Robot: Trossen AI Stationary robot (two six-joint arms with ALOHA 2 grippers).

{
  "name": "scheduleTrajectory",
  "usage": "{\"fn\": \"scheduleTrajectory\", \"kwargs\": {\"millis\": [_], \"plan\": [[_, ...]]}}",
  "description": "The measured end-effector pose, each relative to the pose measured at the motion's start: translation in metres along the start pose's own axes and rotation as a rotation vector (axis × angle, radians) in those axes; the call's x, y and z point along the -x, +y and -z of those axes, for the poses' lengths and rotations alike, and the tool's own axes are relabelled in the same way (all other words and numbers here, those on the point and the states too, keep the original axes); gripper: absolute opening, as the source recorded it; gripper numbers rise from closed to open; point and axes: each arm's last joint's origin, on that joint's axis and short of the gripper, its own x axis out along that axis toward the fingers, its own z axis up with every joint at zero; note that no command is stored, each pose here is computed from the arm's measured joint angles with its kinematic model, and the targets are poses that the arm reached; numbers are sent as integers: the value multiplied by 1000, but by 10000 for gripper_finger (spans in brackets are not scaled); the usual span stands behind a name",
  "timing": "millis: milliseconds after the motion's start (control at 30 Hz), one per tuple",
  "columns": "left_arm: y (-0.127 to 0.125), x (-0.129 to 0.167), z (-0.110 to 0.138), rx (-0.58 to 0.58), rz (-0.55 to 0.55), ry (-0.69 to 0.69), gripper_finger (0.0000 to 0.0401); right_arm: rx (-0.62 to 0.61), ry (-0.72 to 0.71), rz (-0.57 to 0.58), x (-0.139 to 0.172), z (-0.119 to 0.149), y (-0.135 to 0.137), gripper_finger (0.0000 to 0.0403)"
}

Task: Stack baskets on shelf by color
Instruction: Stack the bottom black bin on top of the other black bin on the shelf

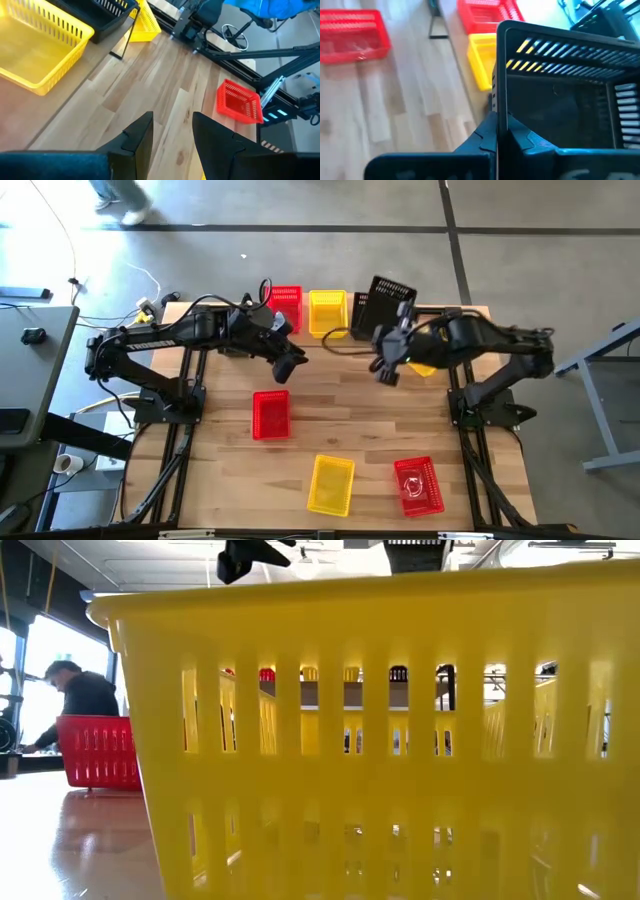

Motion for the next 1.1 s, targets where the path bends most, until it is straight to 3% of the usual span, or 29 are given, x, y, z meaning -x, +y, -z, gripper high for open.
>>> {"fn": "scheduleTrajectory", "kwargs": {"millis": [333,667,1100], "plan": [[9,1,-4,6,-28,-14,129,101,-96,-14,-25,23,-34,0],[20,2,-9,30,-59,-29,129,96,-9,-87,-81,48,-48,0],[27,3,-11,47,-81,-36,129,105,78,-174,-125,52,-53,0]]}}
